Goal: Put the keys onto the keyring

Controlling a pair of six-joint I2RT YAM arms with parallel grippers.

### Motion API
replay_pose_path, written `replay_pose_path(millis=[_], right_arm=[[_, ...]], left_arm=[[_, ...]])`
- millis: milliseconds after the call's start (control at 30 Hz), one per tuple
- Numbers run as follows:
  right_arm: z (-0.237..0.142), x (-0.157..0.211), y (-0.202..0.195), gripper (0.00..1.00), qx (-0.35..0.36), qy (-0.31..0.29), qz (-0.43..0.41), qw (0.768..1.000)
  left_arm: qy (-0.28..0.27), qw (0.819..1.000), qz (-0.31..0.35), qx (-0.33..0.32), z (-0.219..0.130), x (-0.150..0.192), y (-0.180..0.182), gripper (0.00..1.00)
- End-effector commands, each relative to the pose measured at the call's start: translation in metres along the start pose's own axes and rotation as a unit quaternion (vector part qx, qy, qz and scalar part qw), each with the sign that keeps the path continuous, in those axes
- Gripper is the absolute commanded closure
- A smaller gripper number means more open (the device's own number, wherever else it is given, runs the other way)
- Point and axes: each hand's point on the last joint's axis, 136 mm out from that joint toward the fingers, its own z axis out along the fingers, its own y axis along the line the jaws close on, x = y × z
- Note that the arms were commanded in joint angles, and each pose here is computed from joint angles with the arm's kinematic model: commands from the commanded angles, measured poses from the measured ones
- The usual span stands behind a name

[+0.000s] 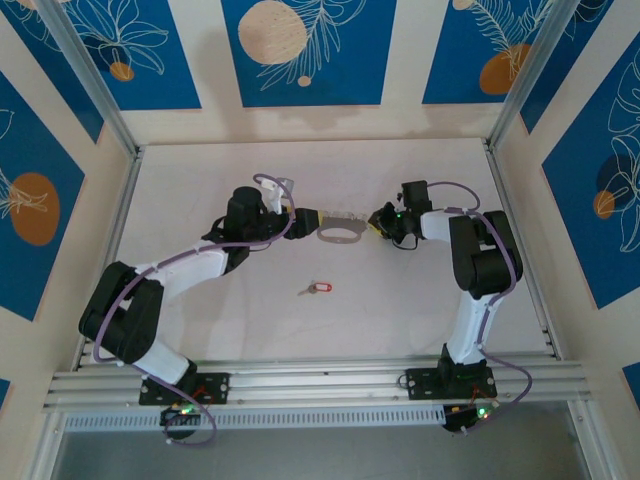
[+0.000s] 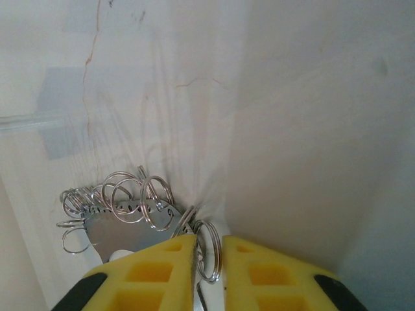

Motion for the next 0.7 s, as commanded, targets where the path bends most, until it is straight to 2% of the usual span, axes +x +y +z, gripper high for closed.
replay_pose_path(millis=[0, 233, 433, 667], right_arm=[[0.005, 0.005, 0.003, 0.84, -0.009, 0.013, 0.004, 1.0], [0.004, 0.009, 0.004, 1.0, -0.014, 0.02, 0.002, 1.0], [-0.002, 0.024, 0.006, 1.0, -0.022, 0.037, 0.019, 0.999], [0.001, 0.057, 0.006, 1.0, -0.033, 0.064, 0.055, 0.996]], left_arm=[[-0.009, 1.0, 0.01, 0.024, 0.005, -0.011, -0.013, 0.26], [-0.01, 1.0, 0.011, 0.025, 0.005, -0.012, -0.014, 0.26], [-0.009, 1.0, 0.012, 0.025, 0.004, -0.012, -0.015, 0.26], [-0.003, 1.0, 0.012, 0.026, 0.004, -0.008, -0.014, 0.26]])
